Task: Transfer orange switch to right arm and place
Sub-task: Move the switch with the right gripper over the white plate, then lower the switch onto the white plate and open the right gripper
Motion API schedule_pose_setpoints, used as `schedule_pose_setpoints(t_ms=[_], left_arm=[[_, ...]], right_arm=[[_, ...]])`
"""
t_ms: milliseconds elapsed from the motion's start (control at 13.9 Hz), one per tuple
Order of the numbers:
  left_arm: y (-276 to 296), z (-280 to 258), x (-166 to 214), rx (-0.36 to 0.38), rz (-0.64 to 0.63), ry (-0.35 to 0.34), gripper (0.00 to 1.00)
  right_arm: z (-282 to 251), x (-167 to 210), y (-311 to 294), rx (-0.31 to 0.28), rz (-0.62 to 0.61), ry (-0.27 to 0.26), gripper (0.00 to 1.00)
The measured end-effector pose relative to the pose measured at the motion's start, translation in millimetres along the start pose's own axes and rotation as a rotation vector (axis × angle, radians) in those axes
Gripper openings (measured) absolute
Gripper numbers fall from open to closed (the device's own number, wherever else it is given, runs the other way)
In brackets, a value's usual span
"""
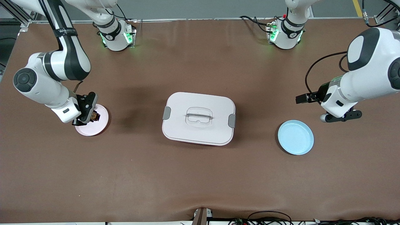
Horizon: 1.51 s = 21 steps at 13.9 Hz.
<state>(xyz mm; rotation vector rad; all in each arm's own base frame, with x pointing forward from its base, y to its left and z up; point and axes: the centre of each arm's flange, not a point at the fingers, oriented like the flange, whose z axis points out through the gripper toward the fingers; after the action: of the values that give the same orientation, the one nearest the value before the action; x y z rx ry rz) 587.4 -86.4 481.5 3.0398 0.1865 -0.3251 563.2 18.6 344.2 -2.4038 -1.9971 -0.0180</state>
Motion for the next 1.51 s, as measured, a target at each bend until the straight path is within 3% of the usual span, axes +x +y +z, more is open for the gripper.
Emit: schedule_pose_setpoints(t_ms=[288,576,1152,1512], left_arm=[[-28.5,-18.8,11.3,0.006,0.046,0.103,1.0],[-40.0,-43.1,10.0,0.004,0.037,0.163,1.0],[-81.9,-88.0,2.0,0.019,0.023,0.248,1.0],[-79.4,-104.0,-11.2,0.039,0.022,0.27,1.0]], right_arm=[[33.4,-28.2,-13.0,-0.032,-0.014,0.005,0.42],[51.8,-48.9,-20.7,-0.031,-0.067,0.004,0.42],[121.6,-82.8,-32.6,-0.038,-0.141,0.018,0.42],[143.0,-93.5,-31.7,-0.044,-0.153,0.026,0.42]])
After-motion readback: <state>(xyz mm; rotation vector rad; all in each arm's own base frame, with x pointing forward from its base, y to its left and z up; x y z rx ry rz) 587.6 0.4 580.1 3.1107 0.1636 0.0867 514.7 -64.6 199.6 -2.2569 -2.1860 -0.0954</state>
